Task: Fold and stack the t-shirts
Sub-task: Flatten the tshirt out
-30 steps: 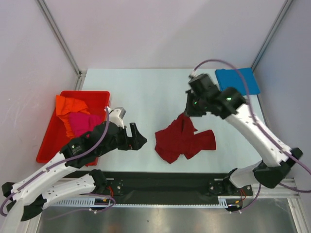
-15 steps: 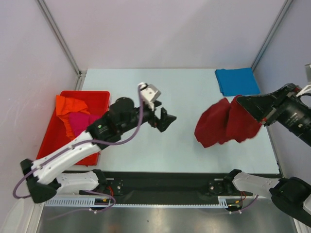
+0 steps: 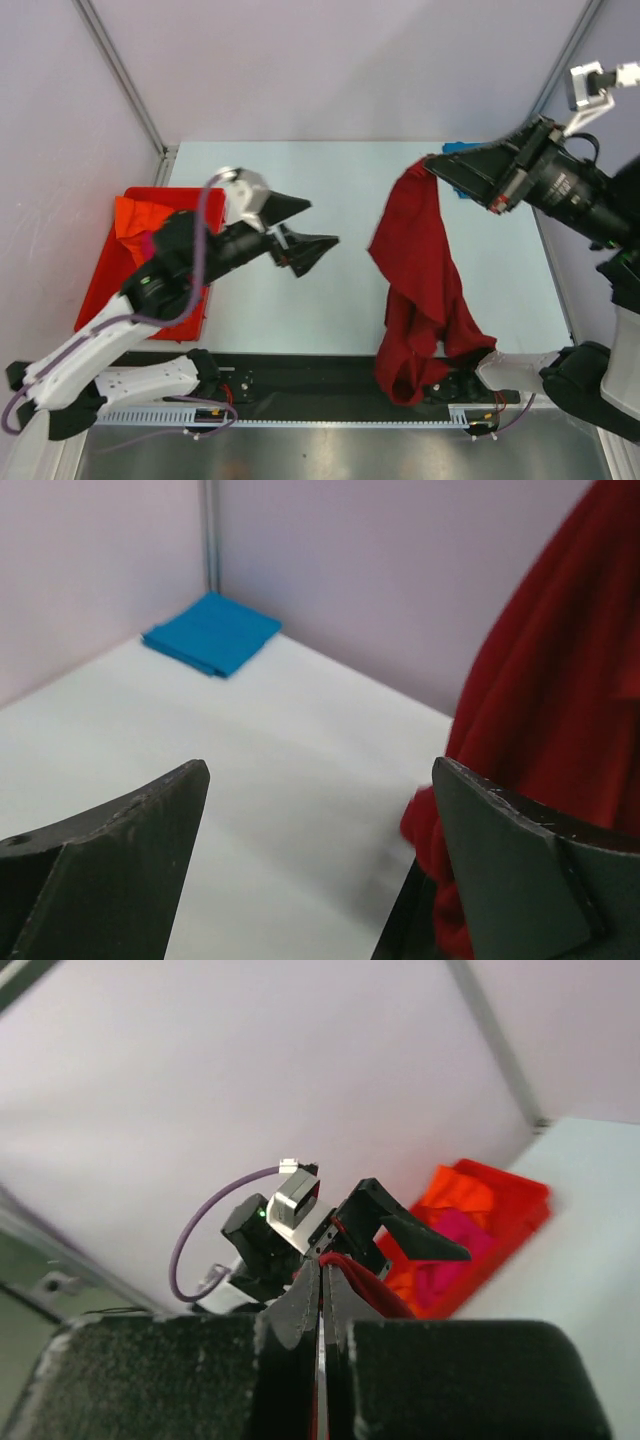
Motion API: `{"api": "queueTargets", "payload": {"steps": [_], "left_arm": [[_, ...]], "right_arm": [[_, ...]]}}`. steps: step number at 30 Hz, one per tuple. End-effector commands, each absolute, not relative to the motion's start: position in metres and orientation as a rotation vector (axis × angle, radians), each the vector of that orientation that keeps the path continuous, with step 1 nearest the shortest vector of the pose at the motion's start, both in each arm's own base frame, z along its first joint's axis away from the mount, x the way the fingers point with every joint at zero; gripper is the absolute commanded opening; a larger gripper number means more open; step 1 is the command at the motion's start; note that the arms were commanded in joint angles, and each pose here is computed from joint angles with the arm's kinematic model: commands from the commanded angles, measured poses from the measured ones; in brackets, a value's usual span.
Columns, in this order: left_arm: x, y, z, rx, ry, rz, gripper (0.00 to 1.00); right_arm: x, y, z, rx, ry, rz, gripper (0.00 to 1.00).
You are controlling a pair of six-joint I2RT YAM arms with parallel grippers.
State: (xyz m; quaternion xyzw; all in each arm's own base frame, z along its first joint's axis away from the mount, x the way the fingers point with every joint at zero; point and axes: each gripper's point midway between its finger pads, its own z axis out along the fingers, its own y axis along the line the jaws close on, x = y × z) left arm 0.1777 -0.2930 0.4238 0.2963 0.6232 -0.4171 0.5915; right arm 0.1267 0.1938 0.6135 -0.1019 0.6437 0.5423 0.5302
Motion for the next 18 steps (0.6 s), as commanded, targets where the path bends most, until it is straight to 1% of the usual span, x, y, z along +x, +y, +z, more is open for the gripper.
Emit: {"api": "queueTargets", "payload": {"steps": [1,2,3,4,5,6,8,9,11,13,15,18], "left_arm": [[0.165,-0.242,0.444,0.582,1.424,-0.906,1.0],[0.164,-0.216,0.456,0.501,1.398,-0.858,1.0],[0.162,-0.205,0.453,0.483,1.414,-0.833,1.0],[0.16,-0.192,0.458,0.446,1.406,-0.815,1.0],[0.157,-0.174,0.464,0.395,1.389,-0.797,1.0],[0.155,-0.166,0.461,0.381,1.402,-0.78,1.0],[0.151,-0.153,0.463,0.352,1.405,-0.77,1.0],[0.149,-0.145,0.46,0.336,1.414,-0.756,1.0],[0.146,-0.138,0.46,0.321,1.427,-0.753,0.99],[0.145,-0.134,0.462,0.309,1.424,-0.756,0.99],[0.144,-0.134,0.462,0.308,1.428,-0.76,0.99],[0.146,-0.137,0.464,0.32,1.432,-0.752,0.99]], "right_arm": [[0.104,0.222,0.674,-0.371,1.31,1.594,0.0],[0.097,0.227,0.685,-0.421,1.254,1.655,0.0],[0.102,0.238,0.687,-0.436,1.256,1.7,0.0],[0.096,0.241,0.701,-0.449,1.203,1.795,0.0],[0.091,0.249,0.7,-0.507,1.206,1.855,0.0],[0.092,0.261,0.701,-0.541,1.2,1.908,0.0],[0.074,0.262,0.716,-0.613,1.119,1.987,0.0],[0.057,0.253,0.729,-0.652,1.054,2.01,0.0],[0.05,0.252,0.735,-0.695,1.029,2.04,0.0],[0.037,0.239,0.741,-0.717,0.99,2.03,0.0],[0.036,0.234,0.735,-0.74,1.018,2.011,0.0],[0.086,0.224,0.697,-0.615,1.22,1.788,0.0]]}}
